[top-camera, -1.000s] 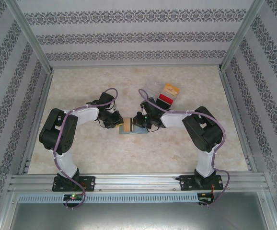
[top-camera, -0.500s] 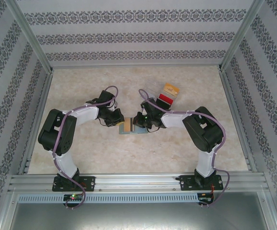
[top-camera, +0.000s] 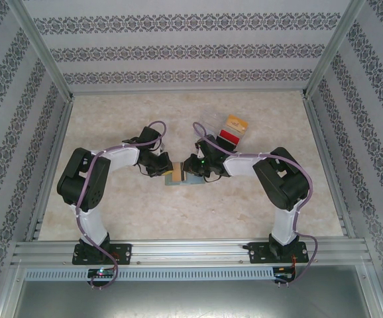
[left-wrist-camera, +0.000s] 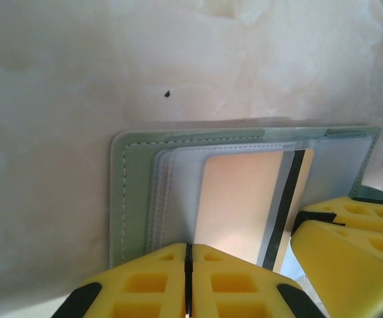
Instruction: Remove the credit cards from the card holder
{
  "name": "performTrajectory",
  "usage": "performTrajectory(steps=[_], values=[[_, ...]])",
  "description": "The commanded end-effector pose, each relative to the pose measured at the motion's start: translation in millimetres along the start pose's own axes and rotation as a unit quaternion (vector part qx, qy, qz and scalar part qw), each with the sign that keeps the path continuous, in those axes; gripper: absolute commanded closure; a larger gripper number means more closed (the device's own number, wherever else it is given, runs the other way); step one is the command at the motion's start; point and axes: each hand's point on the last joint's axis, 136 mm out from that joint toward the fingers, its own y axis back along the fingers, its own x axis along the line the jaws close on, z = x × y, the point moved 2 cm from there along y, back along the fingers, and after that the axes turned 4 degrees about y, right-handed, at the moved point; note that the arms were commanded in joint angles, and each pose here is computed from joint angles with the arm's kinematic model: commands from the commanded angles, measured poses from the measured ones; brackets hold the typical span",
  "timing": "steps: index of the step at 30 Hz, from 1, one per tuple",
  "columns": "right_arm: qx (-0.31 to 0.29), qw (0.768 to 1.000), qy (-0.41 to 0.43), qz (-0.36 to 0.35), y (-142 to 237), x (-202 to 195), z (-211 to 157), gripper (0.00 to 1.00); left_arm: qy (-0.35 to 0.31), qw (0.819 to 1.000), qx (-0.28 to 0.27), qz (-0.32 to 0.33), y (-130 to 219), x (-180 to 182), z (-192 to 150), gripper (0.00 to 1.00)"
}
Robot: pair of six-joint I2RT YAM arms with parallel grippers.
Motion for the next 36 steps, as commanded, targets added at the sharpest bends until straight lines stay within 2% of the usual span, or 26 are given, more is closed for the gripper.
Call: performTrajectory(steps=[1, 8, 15, 27, 33, 36], values=[[0.004, 1.0, 0.003, 0.013, 1, 1, 0, 0.79, 0.003, 0.999, 0.014, 0.052, -13, 26, -10, 0.9], [0.012, 1.0, -0.003, 0.005, -3, -4, -1, 0.79, 0.004, 0.998, 0.014, 0.061, -14, 31, -12, 0.9], [0.009, 0.999, -0.011, -0.042, -2, -20, -3, 0.79, 0.004, 0.998, 0.013, 0.065, -15, 33, -11, 0.91], [0.026, 1.0, -0.004, 0.016, -10, 0, -2, 0.82, 0.009, 0.998, 0.018, 0.06, -18, 33, -12, 0.92], [0.013, 1.0, -0.004, 0.007, -4, -3, 1, 0.92, 0.007, 0.998, 0.014, 0.057, -14, 28, -9, 0.91], [-0.007, 1.0, -0.002, -0.003, 7, -7, 6, 0.96, 0.002, 0.999, 0.009, 0.054, -10, 23, -6, 0.87]])
